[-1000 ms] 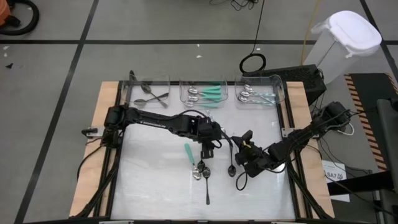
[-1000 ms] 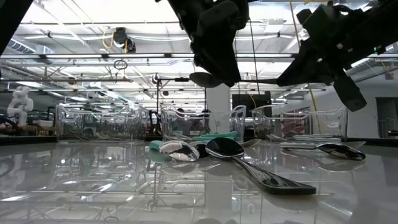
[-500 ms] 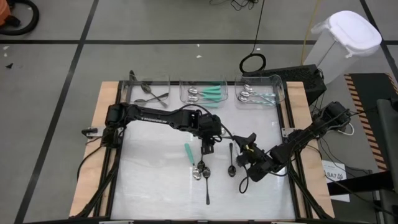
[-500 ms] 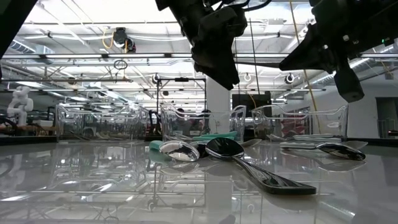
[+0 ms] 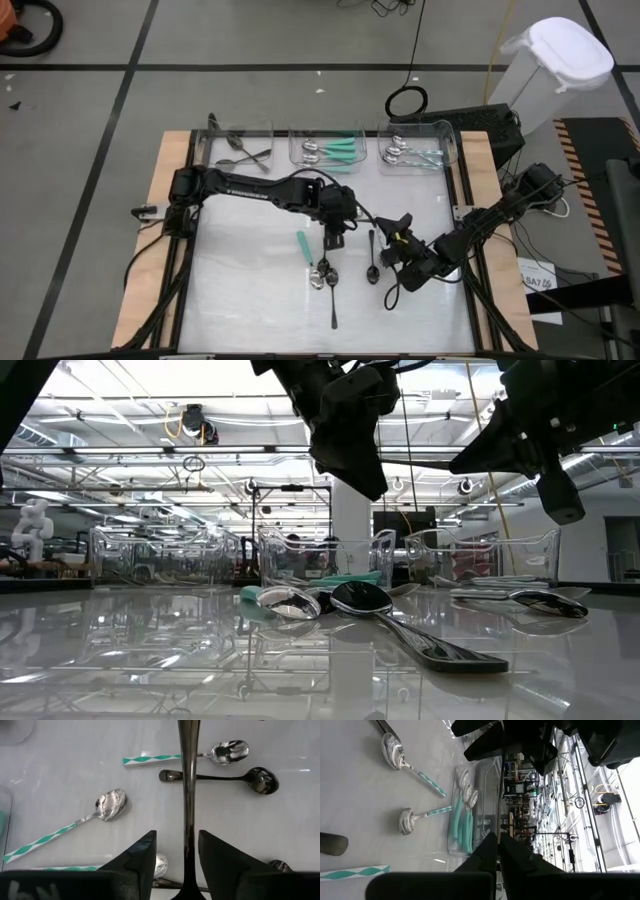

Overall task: Sort silverware by color (type)
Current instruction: Put the black spoon into the left transparent bin

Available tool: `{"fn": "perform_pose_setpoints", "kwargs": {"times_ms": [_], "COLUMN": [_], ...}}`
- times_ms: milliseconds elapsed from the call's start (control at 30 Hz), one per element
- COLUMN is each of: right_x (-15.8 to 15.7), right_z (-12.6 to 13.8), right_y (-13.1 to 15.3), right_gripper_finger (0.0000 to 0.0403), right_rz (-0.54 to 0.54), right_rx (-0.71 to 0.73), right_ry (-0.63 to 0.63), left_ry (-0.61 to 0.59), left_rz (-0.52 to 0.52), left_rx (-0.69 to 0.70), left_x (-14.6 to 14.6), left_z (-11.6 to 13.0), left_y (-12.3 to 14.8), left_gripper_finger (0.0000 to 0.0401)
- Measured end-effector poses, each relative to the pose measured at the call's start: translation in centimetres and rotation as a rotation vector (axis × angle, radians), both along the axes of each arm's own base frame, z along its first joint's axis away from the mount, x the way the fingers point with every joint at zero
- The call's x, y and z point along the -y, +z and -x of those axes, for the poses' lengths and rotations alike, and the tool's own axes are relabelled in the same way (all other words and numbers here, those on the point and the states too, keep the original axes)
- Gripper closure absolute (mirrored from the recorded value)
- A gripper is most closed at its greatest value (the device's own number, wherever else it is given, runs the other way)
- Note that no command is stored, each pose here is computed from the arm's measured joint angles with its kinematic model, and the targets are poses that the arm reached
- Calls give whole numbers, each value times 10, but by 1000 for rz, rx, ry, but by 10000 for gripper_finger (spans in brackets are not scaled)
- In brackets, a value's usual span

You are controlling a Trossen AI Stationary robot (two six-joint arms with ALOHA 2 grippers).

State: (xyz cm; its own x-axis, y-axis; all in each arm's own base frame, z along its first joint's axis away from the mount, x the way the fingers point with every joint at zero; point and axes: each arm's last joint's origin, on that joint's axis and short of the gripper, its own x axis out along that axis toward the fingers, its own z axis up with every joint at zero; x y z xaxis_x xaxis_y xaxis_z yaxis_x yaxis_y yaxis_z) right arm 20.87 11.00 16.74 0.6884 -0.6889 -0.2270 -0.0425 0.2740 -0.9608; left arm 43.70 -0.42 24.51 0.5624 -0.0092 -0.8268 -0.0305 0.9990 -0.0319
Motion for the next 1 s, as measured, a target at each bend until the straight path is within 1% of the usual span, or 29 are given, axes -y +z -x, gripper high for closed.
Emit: {"fn": "perform_pose_setpoints", "kwargs": {"times_ms": [233,700,767,1000], "right_x": [0,0,0,0], "right_z": [0,0,0,0], "right_y": [0,0,0,0], "right_gripper_finger": [399,399,399,399], "right_rz": [-6,-7,-7,-7], "right_rx": [1,1,1,1], "right_ry": [3,3,3,3], "left_ry": [11,10,9,13], "left_rz": [0,-1,-1,0], "left_rx": [56,56,56,57], "left_x": [-1,-1,-1,-2], "left_z": [0,0,0,-1], "left_y": [9,9,9,9], "left_gripper_finger": [245,244,251,295]}}
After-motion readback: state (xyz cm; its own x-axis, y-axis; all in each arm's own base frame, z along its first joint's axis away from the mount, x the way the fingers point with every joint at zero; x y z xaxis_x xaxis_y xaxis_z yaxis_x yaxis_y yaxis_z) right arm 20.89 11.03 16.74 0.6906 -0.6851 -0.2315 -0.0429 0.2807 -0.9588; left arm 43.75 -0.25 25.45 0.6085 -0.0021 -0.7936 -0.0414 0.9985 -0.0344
